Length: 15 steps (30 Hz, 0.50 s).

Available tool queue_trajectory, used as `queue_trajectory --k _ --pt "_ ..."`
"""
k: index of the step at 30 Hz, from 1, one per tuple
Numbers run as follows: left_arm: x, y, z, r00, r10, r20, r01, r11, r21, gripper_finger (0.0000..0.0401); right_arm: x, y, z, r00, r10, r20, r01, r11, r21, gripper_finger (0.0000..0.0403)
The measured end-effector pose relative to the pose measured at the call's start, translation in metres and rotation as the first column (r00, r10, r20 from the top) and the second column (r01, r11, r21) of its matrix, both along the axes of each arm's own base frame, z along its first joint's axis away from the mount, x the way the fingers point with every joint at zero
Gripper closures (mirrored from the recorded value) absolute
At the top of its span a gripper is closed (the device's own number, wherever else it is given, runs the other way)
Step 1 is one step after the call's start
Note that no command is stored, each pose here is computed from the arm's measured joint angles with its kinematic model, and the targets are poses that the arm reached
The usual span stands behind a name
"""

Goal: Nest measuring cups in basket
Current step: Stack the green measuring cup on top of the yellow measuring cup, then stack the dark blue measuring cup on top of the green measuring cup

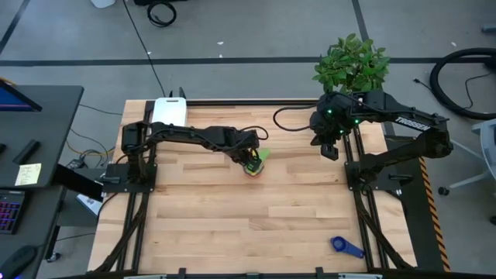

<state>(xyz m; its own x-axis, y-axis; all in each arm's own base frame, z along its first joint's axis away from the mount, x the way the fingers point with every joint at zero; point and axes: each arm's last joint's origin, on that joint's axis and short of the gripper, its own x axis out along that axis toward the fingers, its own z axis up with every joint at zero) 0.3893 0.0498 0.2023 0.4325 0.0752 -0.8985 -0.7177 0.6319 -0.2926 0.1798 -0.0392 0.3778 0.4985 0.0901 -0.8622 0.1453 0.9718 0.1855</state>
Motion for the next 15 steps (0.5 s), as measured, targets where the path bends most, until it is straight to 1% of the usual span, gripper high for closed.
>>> queue_trajectory --k 4,7,9,11,15 --pt "0.0 0.0 0.0 0.999 -0.038 -0.004 0.038 0.999 0.019 0.0358 -0.005 0.002 -0.002 0.998 0.038 -0.049 -0.037 0.999 0.014 0.039" --pt "0.0 0.0 0.0 0.999 -0.054 -0.005 0.054 0.998 0.026 0.0358 -0.007 0.003 -0.003 0.995 0.077 -0.065 -0.077 0.997 0.011 0.039" --pt "0.0 0.0 0.0 0.997 -0.077 -0.007 0.077 0.996 0.034 0.0358 -0.007 0.003 -0.003 0.994 0.092 -0.063 -0.09 0.995 0.029 0.039" --pt "-0.002 -0.001 0.004 0.993 -0.122 -0.009 0.122 0.992 0.039 0.0358 -0.007 0.004 -0.003 0.993 0.105 -0.053 -0.102 0.993 0.054 0.039" --pt "-0.007 -0.001 0.021 0.989 -0.148 0.029 0.146 0.987 0.064 0.0358 -0.006 0.005 -0.002 0.992 0.118 -0.034 -0.115 0.99 0.077 0.039"
